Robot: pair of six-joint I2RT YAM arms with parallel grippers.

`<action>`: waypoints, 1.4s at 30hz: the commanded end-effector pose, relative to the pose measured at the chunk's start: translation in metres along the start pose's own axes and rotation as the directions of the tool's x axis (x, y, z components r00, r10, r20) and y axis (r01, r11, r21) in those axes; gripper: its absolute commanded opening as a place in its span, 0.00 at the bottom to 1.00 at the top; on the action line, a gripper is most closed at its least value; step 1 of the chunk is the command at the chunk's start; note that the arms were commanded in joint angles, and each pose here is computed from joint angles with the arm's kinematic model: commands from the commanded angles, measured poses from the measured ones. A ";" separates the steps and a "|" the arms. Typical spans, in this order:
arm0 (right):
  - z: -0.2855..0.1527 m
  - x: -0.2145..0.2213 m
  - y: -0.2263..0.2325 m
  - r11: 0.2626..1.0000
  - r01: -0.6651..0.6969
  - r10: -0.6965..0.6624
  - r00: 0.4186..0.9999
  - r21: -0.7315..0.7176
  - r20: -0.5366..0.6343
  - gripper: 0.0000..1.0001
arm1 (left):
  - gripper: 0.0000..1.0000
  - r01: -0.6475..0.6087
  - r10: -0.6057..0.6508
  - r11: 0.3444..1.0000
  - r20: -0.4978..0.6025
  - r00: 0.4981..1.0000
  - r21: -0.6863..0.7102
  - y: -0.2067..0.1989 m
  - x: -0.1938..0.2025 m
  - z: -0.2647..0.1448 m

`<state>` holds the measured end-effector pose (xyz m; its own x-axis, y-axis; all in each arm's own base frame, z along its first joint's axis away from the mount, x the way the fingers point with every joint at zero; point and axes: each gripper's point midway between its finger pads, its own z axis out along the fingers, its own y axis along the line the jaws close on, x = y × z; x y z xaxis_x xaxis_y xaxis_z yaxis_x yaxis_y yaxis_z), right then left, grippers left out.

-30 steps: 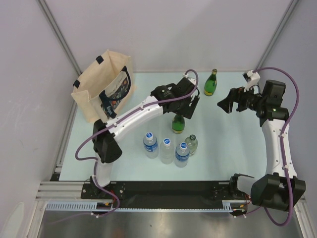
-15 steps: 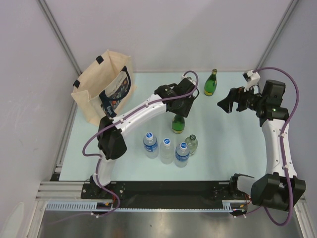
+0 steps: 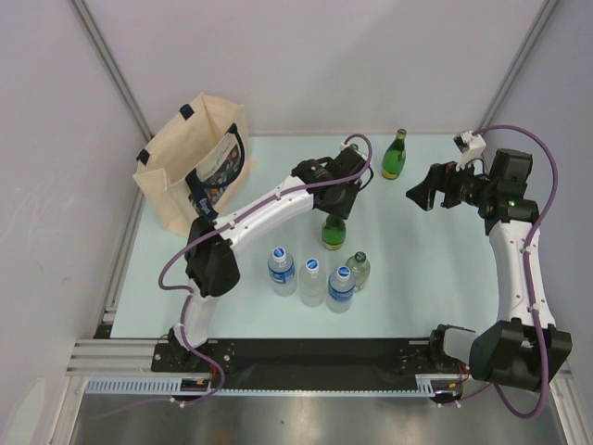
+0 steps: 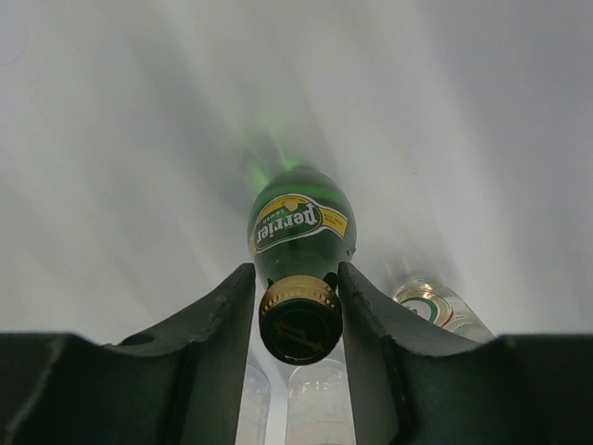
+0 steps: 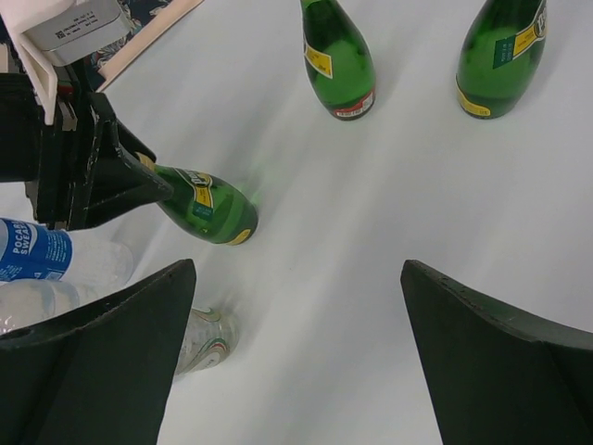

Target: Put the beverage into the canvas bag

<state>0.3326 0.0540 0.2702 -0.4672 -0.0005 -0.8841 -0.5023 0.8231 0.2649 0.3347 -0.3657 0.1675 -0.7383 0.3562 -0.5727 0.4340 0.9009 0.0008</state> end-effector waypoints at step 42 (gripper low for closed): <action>0.048 0.005 0.097 0.918 0.188 -0.222 0.973 -0.348 -0.059 1.00 | 0.00 0.357 -0.202 0.931 0.700 0.685 -0.080 0.236 -0.143 -0.297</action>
<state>0.3128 0.1552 0.2584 -0.4393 -0.2050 -0.8746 -0.7733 0.5818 0.2520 0.3961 -0.1556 0.3972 -0.5011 0.0052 -0.8654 0.1290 0.9893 -0.0688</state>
